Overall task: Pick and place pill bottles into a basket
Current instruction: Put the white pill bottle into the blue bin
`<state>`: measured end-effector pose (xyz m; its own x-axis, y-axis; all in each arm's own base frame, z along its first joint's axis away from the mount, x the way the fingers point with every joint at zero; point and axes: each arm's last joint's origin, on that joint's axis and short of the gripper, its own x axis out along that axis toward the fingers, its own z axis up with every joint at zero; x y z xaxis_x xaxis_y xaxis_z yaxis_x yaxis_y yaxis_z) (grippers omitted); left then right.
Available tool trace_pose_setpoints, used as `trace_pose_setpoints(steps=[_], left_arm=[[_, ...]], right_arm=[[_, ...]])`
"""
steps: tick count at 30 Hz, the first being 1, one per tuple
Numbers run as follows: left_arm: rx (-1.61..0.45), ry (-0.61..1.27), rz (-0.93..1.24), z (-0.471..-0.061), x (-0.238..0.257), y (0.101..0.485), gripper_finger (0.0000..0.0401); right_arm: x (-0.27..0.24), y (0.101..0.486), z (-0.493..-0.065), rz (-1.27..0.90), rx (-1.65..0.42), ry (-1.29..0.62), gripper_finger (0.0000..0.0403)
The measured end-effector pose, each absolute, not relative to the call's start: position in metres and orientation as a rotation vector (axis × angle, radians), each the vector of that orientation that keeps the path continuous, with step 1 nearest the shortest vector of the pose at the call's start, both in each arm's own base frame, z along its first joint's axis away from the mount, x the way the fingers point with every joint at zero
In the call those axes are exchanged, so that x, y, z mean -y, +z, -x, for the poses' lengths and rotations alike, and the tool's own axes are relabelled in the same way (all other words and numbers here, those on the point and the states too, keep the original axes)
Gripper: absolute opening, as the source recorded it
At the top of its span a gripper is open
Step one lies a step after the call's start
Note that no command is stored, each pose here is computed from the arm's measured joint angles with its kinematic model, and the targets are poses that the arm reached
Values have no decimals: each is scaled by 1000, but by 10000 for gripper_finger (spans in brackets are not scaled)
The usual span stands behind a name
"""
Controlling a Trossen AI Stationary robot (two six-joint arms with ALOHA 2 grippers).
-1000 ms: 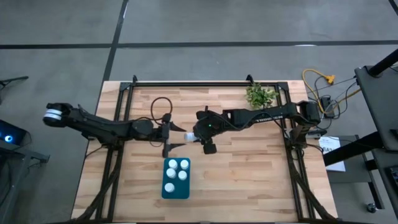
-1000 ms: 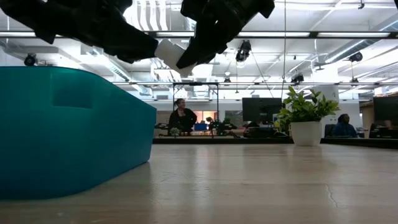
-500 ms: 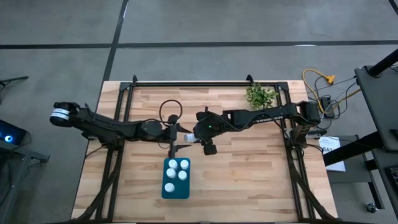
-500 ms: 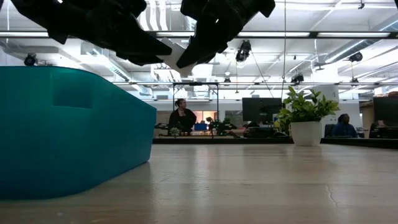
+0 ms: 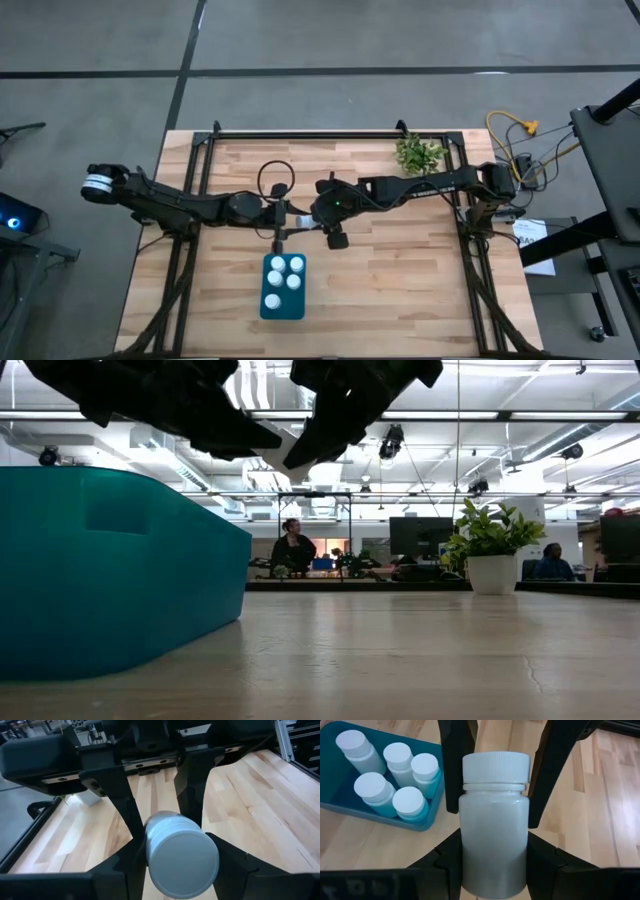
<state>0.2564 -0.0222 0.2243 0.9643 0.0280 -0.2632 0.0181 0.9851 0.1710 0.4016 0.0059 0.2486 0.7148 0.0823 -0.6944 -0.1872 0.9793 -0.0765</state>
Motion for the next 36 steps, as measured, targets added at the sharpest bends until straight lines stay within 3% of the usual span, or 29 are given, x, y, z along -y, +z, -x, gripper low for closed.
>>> trace_pose_setpoints(steps=[5,12,17,26,36], left_arm=[[-277,1,-187,-256,22,224,156],[-303,-14,-206,-255,23,222,156],[-331,-12,-210,-250,22,223,156],[-416,-110,-221,-236,40,240,156],[-562,-253,-280,-236,74,265,156]], right_arm=[[-6,249,-402,137,-761,145,145],[-6,248,-401,112,-768,138,247],[-3,258,-394,156,-776,56,278],[1,295,-353,186,-786,-75,262],[4,312,-310,203,-718,-149,240]])
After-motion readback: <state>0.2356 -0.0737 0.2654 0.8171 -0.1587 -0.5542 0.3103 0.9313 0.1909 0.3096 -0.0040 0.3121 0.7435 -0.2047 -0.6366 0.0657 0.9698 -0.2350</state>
